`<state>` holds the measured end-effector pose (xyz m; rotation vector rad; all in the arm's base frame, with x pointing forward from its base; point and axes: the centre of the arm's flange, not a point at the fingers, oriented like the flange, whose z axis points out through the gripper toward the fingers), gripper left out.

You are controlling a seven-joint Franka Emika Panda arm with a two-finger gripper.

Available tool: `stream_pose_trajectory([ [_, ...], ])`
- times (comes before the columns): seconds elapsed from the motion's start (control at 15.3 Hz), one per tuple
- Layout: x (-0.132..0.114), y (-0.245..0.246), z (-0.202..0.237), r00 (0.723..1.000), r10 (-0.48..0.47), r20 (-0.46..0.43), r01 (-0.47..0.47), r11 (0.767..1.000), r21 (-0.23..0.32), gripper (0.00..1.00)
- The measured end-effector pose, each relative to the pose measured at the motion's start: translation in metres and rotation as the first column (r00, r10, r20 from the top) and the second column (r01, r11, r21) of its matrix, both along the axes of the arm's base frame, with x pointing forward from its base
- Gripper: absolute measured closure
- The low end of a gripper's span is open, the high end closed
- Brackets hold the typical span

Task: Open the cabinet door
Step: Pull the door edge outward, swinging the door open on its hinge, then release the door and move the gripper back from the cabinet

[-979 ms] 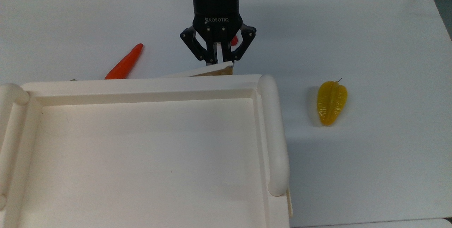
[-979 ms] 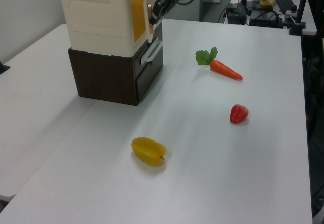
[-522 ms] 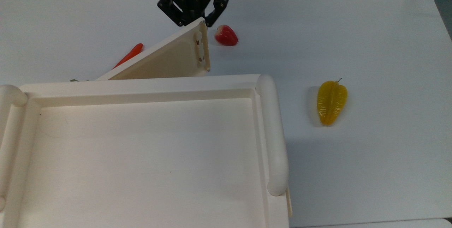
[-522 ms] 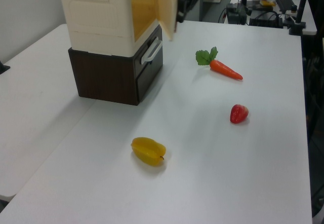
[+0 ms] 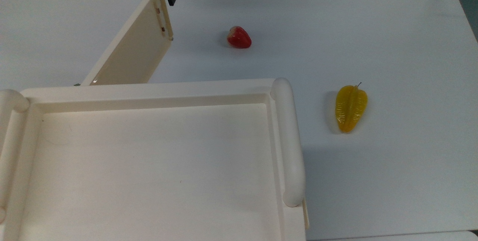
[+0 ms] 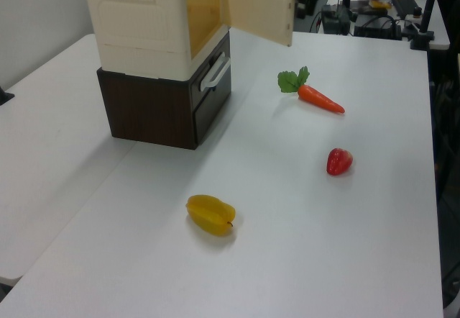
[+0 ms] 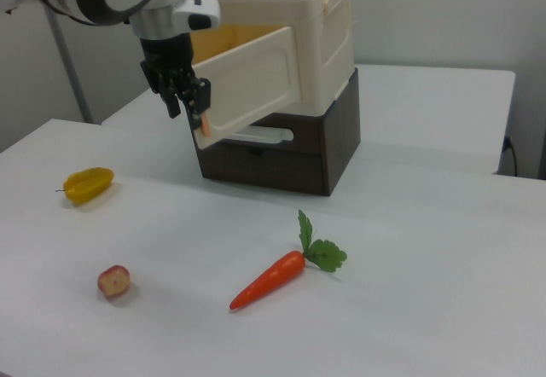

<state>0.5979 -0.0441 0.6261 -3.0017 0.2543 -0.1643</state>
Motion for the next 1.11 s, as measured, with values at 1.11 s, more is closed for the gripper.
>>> stream_pose_trajectory([
  [1.11, -0.034, -0.049, -0.005, 0.988, 0.021, -0.155, -0.042, 0.99, -0.132, 0.0],
])
